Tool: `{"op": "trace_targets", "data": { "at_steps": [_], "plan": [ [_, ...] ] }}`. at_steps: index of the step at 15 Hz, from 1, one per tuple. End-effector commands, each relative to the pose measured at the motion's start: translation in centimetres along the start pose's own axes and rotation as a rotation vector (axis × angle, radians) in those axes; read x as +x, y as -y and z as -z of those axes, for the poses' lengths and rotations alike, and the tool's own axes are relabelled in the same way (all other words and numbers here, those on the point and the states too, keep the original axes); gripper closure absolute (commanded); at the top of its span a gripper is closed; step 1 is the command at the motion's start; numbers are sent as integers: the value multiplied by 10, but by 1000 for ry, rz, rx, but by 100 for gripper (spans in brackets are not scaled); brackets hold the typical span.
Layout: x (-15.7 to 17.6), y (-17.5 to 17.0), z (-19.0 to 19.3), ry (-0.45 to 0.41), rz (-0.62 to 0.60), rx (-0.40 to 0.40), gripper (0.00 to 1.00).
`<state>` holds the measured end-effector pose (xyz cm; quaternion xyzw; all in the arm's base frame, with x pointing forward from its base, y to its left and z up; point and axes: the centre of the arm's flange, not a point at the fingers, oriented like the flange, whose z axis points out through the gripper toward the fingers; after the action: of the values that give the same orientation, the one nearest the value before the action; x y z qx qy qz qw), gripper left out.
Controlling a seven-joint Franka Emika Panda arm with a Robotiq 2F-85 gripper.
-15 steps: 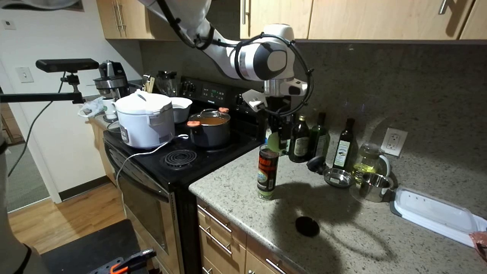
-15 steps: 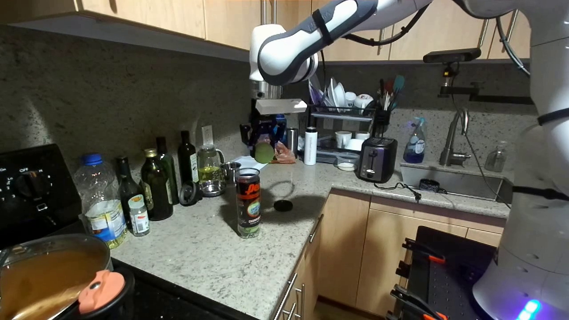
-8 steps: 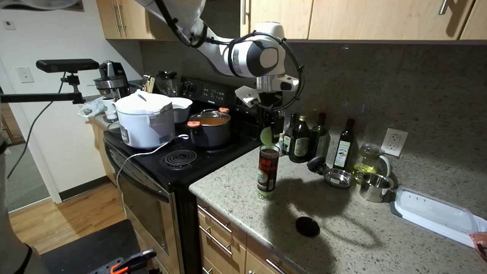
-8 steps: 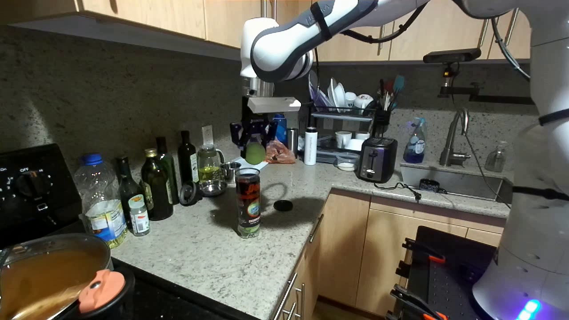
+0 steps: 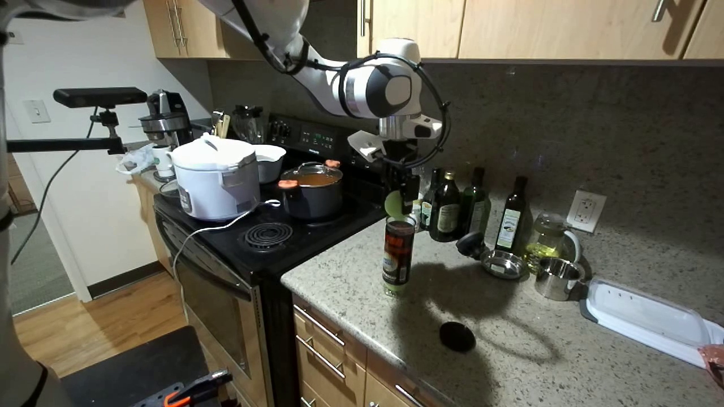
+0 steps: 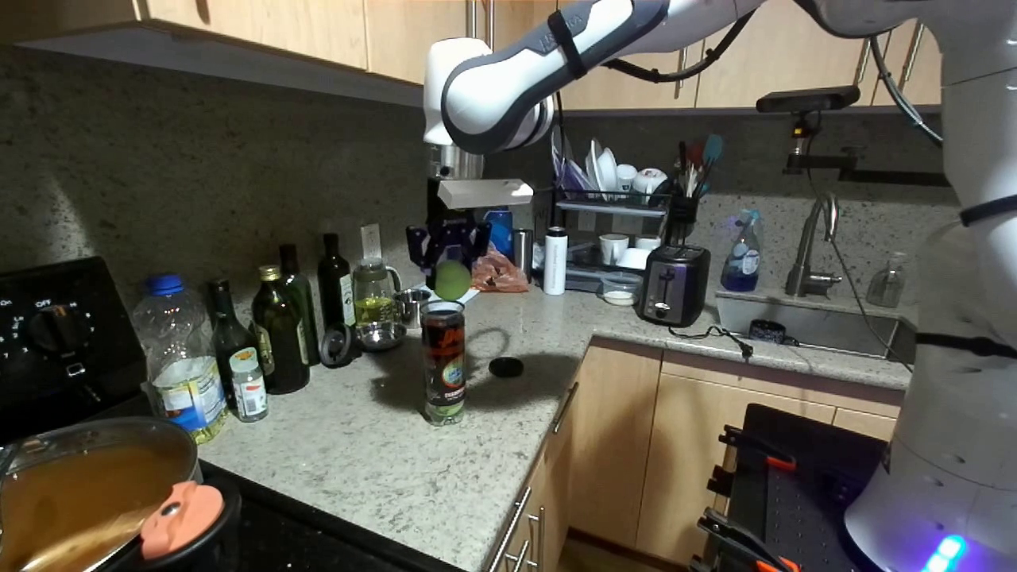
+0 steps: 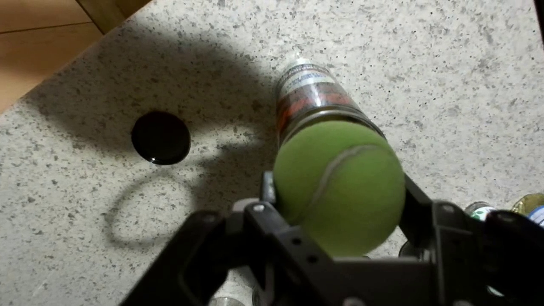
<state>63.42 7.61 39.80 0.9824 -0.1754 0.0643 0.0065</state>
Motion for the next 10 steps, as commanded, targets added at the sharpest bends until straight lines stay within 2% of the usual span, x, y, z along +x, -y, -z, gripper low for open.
{"op": "trace_targets", "data": {
  "at_steps": [1,10],
  "plan": [
    [15,7,-1,14,30,1,58],
    [32,14,-18,38,50,7,58]
  ]
}}
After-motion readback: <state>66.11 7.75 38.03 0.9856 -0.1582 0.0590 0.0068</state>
